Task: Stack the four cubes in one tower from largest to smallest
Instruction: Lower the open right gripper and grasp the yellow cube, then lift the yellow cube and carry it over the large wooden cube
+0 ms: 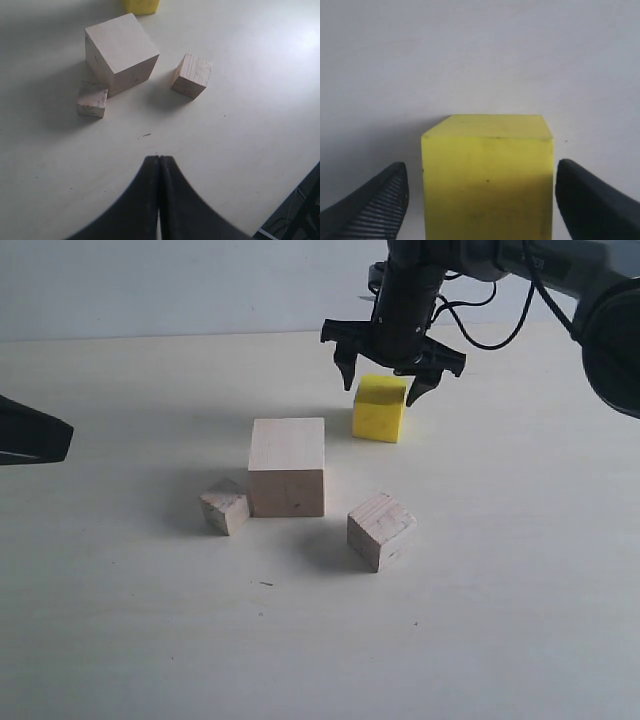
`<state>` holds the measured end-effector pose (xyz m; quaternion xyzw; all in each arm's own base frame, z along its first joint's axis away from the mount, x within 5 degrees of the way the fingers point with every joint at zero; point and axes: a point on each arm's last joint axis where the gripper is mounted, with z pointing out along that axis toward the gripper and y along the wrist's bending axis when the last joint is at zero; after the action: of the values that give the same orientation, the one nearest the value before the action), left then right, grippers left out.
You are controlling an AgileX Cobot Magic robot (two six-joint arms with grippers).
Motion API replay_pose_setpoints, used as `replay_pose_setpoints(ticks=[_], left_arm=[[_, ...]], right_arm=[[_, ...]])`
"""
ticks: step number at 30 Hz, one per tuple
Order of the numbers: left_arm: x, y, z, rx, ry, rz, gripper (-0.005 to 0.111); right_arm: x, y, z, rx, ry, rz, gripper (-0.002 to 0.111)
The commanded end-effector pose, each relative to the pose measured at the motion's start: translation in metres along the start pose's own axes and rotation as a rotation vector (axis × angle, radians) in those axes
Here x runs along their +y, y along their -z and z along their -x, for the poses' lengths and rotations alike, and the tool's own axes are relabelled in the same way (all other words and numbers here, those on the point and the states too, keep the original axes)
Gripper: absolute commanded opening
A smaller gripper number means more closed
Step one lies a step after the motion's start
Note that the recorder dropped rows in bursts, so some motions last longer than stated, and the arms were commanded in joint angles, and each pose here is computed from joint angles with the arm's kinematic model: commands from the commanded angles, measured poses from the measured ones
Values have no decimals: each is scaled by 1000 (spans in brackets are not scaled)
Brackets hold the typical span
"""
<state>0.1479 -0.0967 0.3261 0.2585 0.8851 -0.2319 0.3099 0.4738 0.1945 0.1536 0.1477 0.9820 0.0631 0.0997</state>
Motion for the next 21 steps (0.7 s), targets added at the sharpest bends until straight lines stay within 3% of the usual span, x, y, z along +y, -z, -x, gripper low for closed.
replay_pose_setpoints(ticks=[1,4,13,21], left_arm=[[-1,1,-1,-6,-1,0,0],[-1,1,-1,-6,-1,0,0],[0,1,0,-10,-3,3,0],[0,1,0,-12,-3,3,0]], right_arm=[[-1,4,4,-24,18,0,70],[-1,4,4,-19,40,-5,57],[-2,19,2,-1,141,-15,1],[-2,81,1,-56,244,27,0]])
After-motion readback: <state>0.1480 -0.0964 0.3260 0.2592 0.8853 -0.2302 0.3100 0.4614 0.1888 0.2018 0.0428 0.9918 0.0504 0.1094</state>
